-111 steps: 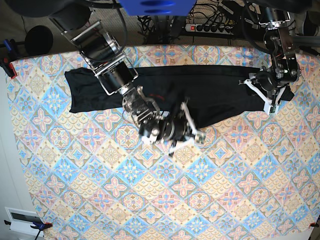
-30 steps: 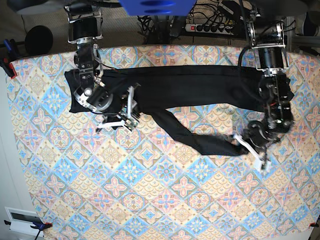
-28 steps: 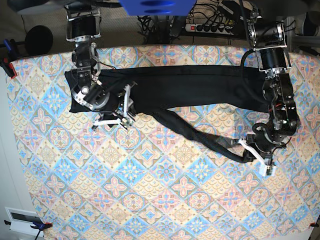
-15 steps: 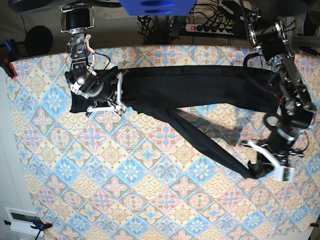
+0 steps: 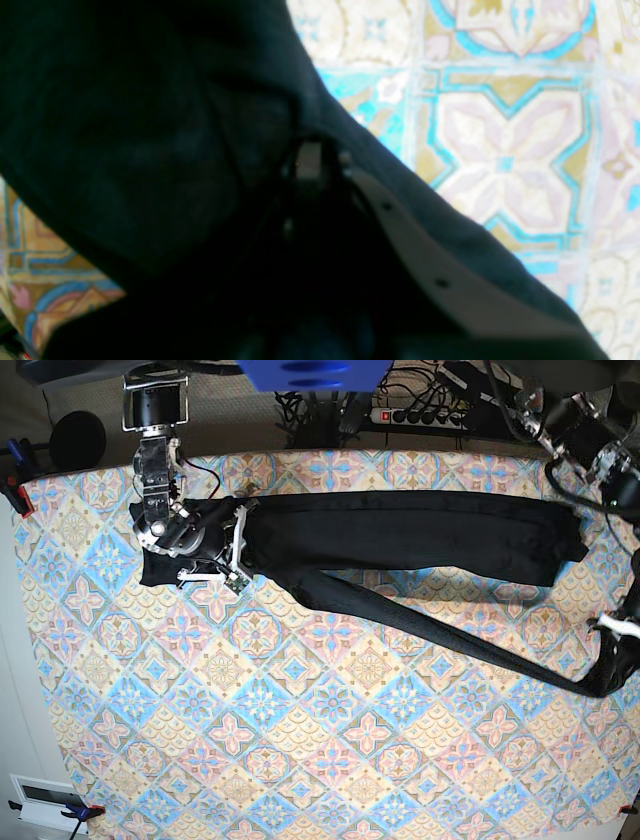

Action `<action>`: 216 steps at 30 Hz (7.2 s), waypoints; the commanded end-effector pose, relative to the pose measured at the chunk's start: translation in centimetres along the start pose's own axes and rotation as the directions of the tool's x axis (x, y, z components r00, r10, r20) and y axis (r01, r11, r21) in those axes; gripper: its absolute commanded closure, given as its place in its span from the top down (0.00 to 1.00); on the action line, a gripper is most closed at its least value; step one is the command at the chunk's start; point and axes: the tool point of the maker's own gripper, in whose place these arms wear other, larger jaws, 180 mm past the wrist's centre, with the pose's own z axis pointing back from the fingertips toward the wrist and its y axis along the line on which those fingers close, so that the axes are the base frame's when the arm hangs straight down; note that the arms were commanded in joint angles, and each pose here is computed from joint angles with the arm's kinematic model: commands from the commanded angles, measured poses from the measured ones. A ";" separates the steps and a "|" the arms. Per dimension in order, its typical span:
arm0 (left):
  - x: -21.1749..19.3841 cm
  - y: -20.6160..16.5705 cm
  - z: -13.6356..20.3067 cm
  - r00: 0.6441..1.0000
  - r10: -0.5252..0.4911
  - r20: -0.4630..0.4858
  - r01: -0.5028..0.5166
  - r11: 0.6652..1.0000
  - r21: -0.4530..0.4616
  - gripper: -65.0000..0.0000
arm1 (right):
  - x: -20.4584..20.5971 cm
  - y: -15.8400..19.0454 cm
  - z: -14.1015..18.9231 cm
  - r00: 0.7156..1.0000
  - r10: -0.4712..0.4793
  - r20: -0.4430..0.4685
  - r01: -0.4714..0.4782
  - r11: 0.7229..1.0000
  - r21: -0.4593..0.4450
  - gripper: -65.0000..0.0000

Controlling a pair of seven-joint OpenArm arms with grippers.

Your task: Layout the t-shirt on the table in an organized manner, then fold the t-shirt properly

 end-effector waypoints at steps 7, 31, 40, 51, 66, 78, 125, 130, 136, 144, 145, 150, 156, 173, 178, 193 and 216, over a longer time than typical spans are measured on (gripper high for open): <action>-3.4 2.4 4.5 0.995 0.033 -0.094 -0.030 0.999 0.032 0.00 | -2.0 -1.6 0.5 0.996 0.007 -0.091 -0.012 0.998 -0.056 0.05; -17.0 4.2 6.2 0.863 -0.065 -0.501 0.162 0.975 0.152 0.00 | -0.1 -1.9 1.4 0.998 0.042 -0.048 -0.046 0.996 -0.081 0.05; -14.8 4.2 5.0 0.917 -0.097 -0.386 0.168 0.974 0.155 0.00 | -0.3 -1.8 1.3 0.998 0.038 -0.051 -0.042 0.996 -0.077 0.05; -22.4 6.3 4.0 0.750 -0.208 -0.628 0.376 0.915 0.145 0.00 | -1.5 -1.4 0.6 0.997 0.020 -0.080 -0.024 0.998 -0.055 0.05; -24.1 8.6 4.1 0.624 -0.325 -0.711 0.562 0.819 0.118 0.27 | 0.2 -1.8 1.6 0.998 0.049 -0.034 -0.052 0.995 -0.084 0.06; -21.8 8.6 4.1 0.836 -0.071 -0.543 0.261 0.923 0.282 0.43 | 8.6 1.8 4.4 0.952 0.265 0.155 -0.251 0.962 -0.106 0.24; -21.8 7.7 3.3 0.858 -0.040 -0.511 0.210 0.937 0.280 0.43 | 11.0 2.4 -4.0 0.986 0.117 0.116 -0.132 0.982 0.132 0.00; -21.6 7.7 3.0 0.862 -0.041 -0.505 0.209 0.937 0.281 0.43 | 12.8 3.5 -2.6 0.974 0.093 0.207 -0.126 0.980 0.151 0.00; -21.5 7.7 3.0 0.863 -0.042 -0.504 0.209 0.937 0.281 0.43 | 13.9 5.1 1.0 0.940 0.010 0.341 -0.088 0.973 0.215 0.00; -20.9 7.8 2.5 0.872 -0.050 -0.487 0.212 0.935 0.284 0.43 | 11.3 4.5 4.3 0.941 -0.010 0.340 -0.044 0.987 0.153 0.00; -20.7 7.8 2.5 0.873 -0.050 -0.485 0.213 0.934 0.286 0.43 | 10.8 4.4 4.7 0.943 0.004 0.333 -0.054 0.989 0.141 0.00; -20.4 9.9 3.4 0.884 0.000 -0.467 0.186 0.917 0.353 0.43 | 9.1 4.8 5.5 0.952 0.029 0.304 -0.073 0.988 0.133 0.00; -20.4 12.5 3.8 0.894 0.071 -0.442 0.138 0.896 0.423 0.43 | 5.6 6.8 5.5 0.973 0.009 0.231 -0.053 0.982 0.181 0.00; -19.1 13.6 4.6 0.913 0.083 -0.400 0.122 0.880 0.460 0.43 | 1.9 8.9 4.3 0.994 0.029 0.109 -0.055 0.967 0.250 0.00; -18.5 14.0 5.4 0.905 0.126 -0.406 0.084 0.884 0.461 0.43 | 1.2 8.7 4.2 0.995 0.065 0.077 -0.080 0.971 0.223 0.09; -21.0 14.4 4.4 0.800 0.178 -0.573 0.021 0.946 0.323 0.61 | 1.1 8.1 4.1 0.994 0.093 0.065 -0.104 0.975 0.195 0.19; -27.3 11.9 1.0 0.716 0.224 -0.661 -0.082 0.967 0.239 0.69 | 1.2 8.1 4.1 0.993 0.092 0.068 -0.104 0.975 0.195 0.19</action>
